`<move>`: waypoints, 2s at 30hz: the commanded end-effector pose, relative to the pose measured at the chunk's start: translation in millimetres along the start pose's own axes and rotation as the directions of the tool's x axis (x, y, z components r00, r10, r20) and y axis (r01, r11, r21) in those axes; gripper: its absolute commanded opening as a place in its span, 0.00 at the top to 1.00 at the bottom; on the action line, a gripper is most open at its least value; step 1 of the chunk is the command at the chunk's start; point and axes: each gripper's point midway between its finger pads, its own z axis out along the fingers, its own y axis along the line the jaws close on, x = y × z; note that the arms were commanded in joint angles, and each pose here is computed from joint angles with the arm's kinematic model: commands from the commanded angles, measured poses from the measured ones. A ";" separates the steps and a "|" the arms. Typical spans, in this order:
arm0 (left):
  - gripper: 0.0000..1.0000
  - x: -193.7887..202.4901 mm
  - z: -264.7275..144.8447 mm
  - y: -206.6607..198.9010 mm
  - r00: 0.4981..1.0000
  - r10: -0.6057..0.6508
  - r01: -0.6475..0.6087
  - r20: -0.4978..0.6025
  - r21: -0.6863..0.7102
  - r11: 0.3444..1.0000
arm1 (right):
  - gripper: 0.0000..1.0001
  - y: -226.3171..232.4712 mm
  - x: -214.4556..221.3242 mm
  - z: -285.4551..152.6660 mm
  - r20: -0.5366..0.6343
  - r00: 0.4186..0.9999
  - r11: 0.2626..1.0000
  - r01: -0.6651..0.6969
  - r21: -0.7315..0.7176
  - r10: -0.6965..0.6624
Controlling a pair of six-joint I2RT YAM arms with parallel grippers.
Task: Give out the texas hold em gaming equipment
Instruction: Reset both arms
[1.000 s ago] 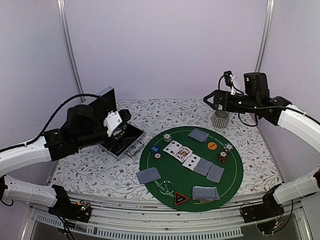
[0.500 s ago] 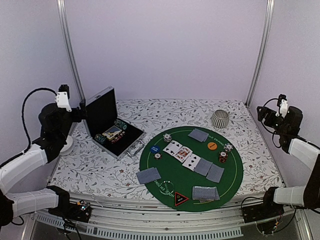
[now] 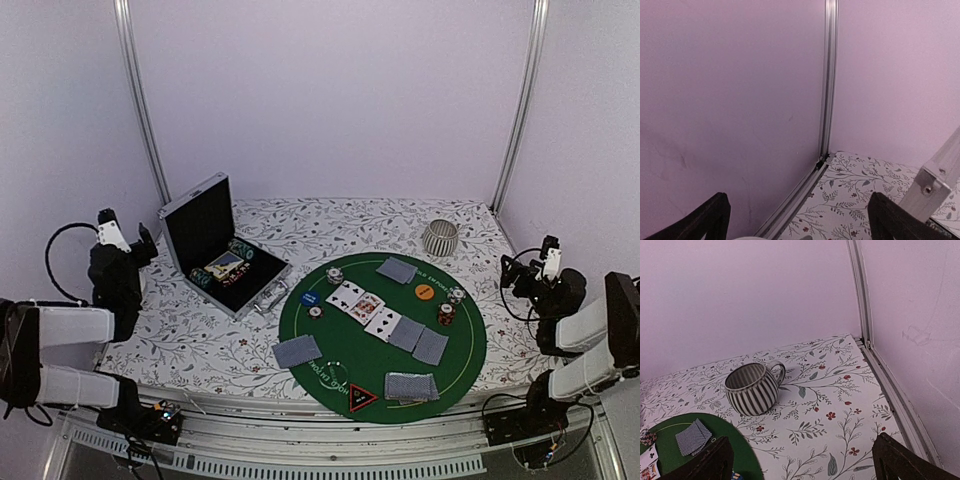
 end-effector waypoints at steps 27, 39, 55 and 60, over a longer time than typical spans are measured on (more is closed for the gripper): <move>0.02 77.8 10.7 -45.0 0.987 0.127 -0.117 -0.103 0.101 0.988 | 0.01 49.9 1.0 31.1 0.083 0.975 0.959 0.216 -0.182 -0.204; 0.02 70.9 -9.1 -50.2 0.997 0.079 -0.078 0.004 0.258 0.963 | 0.01 49.6 0.9 30.3 0.085 0.976 0.960 0.214 -0.179 -0.202; 0.02 82.4 -0.1 -53.0 0.994 0.096 -0.078 -0.060 0.257 0.963 | 0.01 49.1 1.2 30.3 0.084 0.976 0.961 0.212 -0.178 -0.200; 0.02 82.3 0.1 -52.8 0.994 0.095 -0.077 -0.060 0.256 0.963 | 0.01 49.5 1.0 30.4 0.084 0.976 0.961 0.212 -0.179 -0.200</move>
